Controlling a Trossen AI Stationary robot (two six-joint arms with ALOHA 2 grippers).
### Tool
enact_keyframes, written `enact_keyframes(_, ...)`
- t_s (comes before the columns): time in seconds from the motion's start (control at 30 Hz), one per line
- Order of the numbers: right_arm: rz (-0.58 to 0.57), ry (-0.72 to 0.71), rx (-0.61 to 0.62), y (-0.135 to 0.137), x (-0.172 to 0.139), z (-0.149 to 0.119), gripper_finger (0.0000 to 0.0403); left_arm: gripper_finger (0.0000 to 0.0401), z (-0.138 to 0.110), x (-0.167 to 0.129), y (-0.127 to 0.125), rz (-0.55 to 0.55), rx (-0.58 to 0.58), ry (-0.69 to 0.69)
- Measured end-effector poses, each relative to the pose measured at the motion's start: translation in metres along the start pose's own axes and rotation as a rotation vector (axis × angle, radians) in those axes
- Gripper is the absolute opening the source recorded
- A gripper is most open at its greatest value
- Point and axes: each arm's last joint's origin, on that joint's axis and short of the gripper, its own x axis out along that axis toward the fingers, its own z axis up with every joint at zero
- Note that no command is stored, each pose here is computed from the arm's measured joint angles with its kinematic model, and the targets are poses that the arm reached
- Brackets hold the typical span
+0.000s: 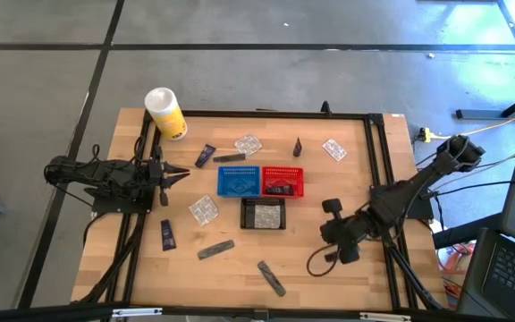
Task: Pick & Place Travel size toiletries
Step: Put the black comb into the blue bin
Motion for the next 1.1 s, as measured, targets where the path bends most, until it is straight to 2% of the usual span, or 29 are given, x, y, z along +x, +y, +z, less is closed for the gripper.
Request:
enact_keyframes(0.2, 0.022, 0.292, 0.126, 0.014, 0.014, -0.023, 0.0007, 0.0036, 0.000, 0.000, 0.000, 0.000, 0.000, 0.000)
enact_keyframes(0.27, 0.044, 0.342, 0.193, 0.017, 0.017, -0.026, 0.0017, 0.0035, 0.000, 0.000, 0.000, 0.000, 0.000, 0.000)
enact_keyframes(0.47, 0.084, 0.356, 0.307, 0.028, 0.015, -0.028, 0.0078, 0.0038, 0.000, 0.000, 0.000, 0.000, 0.000, 0.001)
enact_keyframes(0.83, 0.152, 0.245, 0.359, 0.036, 0.016, -0.018, 0.0246, 0.0035, 0.000, 0.000, 0.000, 0.006, 0.002, 0.000)
enact_keyframes(0.9, 0.115, 0.218, 0.351, 0.034, 0.017, -0.016, 0.0271, 0.0036, 0.000, 0.000, 0.000, 0.007, 0.011, 0.001)
enact_keyframes(0.97, 0.005, 0.147, 0.380, 0.027, 0.019, -0.014, 0.0291, 0.0037, 0.000, 0.000, 0.000, 0.007, 0.056, 0.001)
enact_keyframes(1.03, -0.121, 0.075, 0.458, 0.016, 0.019, -0.010, 0.0305, 0.0038, 0.000, 0.000, 0.000, 0.007, 0.113, 0.001)
enact_keyframes(1.1, -0.184, 0.065, 0.544, 0.000, 0.020, -0.007, 0.0310, 0.0038, 0.000, 0.000, 0.000, 0.008, 0.159, 0.001)
